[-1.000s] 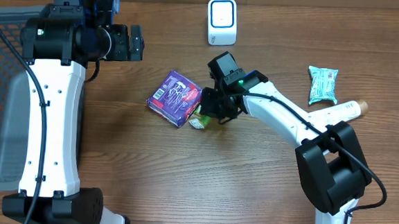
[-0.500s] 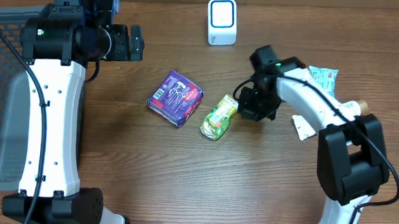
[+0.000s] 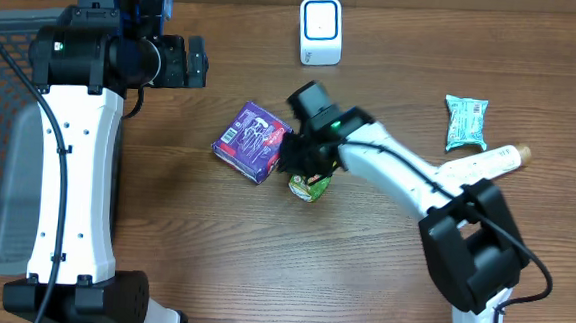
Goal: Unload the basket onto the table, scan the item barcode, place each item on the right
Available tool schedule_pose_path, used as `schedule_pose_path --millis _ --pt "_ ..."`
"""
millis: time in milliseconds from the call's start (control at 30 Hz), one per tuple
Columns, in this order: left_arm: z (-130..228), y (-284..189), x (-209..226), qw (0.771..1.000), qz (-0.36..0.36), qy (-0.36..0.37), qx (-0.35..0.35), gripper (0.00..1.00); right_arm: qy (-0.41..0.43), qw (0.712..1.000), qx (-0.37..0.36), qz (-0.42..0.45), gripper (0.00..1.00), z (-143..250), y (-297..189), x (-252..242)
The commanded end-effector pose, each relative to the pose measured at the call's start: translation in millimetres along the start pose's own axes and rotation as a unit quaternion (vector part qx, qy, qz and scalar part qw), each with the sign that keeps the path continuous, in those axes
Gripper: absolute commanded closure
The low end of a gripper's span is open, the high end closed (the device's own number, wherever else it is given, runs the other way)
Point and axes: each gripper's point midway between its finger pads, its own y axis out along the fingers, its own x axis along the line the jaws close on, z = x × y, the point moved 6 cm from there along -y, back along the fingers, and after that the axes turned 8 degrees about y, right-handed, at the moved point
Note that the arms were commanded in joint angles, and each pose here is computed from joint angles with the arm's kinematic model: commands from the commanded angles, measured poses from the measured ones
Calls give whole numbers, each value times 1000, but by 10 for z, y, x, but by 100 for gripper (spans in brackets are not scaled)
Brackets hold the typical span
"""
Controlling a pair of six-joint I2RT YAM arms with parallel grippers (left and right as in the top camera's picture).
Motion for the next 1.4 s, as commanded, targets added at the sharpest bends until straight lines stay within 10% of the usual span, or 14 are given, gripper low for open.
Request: schedule_pose_path --millis 0,300,633,833,967,1100,1367 --pt "-18 -9 5 1000 3 10 -4 0 27 997 -36 57 96 30 91 -35" --pt "-18 -9 5 1000 3 10 -4 1 66 980 -14 186 96 42 -81 -589" --pt "-18 -9 5 1000 3 10 -4 0 -41 993 39 101 95 -201 -685 -609" --pt "-18 -9 5 1000 3 10 -4 0 -102 989 4 104 21 -346 -943 -633" --pt "-18 -9 5 1000 3 10 -4 0 -143 981 -2 133 10 -411 -840 -718" --pt "-18 -9 5 1000 3 10 -4 0 -169 977 7 133 14 -438 -712 -727" --pt "-18 -9 5 1000 3 10 -4 1 -194 970 58 136 67 -180 -425 -594"
